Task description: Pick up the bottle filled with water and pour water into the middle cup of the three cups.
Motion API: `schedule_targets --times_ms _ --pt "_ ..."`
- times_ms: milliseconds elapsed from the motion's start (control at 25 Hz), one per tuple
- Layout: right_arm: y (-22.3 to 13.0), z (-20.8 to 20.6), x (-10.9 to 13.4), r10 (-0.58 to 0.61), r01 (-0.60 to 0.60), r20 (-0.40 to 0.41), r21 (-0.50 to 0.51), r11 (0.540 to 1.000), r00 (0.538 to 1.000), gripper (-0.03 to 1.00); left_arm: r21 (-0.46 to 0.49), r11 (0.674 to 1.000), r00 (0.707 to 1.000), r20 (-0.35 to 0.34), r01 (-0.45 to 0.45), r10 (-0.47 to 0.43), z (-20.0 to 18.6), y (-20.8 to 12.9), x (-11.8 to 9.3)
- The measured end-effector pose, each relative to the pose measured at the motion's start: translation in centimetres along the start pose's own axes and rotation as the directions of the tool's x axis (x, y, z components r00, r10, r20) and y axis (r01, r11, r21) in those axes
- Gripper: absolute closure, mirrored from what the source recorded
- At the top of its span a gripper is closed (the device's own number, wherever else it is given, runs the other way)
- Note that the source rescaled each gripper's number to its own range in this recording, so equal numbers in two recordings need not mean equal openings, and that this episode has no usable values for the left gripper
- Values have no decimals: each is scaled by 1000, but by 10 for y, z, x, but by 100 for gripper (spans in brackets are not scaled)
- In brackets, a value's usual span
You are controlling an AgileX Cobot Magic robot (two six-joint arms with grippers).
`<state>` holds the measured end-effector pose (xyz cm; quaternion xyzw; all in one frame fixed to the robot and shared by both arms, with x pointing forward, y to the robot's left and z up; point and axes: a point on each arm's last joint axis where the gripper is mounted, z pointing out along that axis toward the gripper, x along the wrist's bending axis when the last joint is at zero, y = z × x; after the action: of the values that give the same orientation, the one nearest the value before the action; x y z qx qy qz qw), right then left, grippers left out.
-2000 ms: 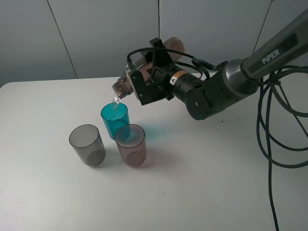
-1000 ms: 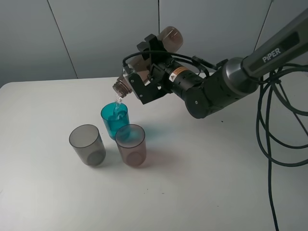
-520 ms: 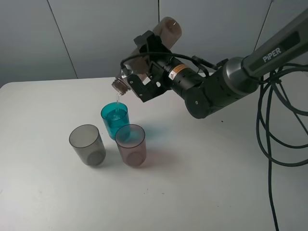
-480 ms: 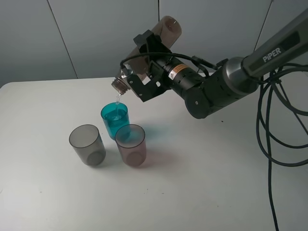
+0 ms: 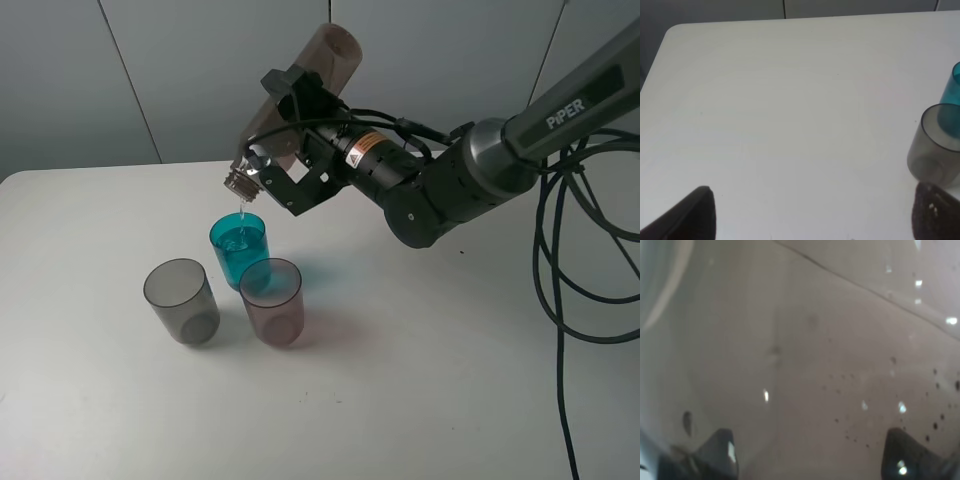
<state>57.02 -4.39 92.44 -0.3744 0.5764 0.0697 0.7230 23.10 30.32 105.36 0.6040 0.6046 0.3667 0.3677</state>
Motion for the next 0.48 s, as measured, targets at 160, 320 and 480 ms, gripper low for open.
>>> schedule_targets --times_ms 160,320,480 --pt "1 0 -1 -8 8 10 -11 1000 1000 95 0 1000 1000 0 0 0 0 0 0" --pt "1 0 -1 -8 8 10 -11 1000 1000 95 0 1000 1000 0 0 0 0 0 0" --pt "1 0 -1 33 -33 11 -11 999 999 95 0 1000 1000 0 0 0 0 0 0"
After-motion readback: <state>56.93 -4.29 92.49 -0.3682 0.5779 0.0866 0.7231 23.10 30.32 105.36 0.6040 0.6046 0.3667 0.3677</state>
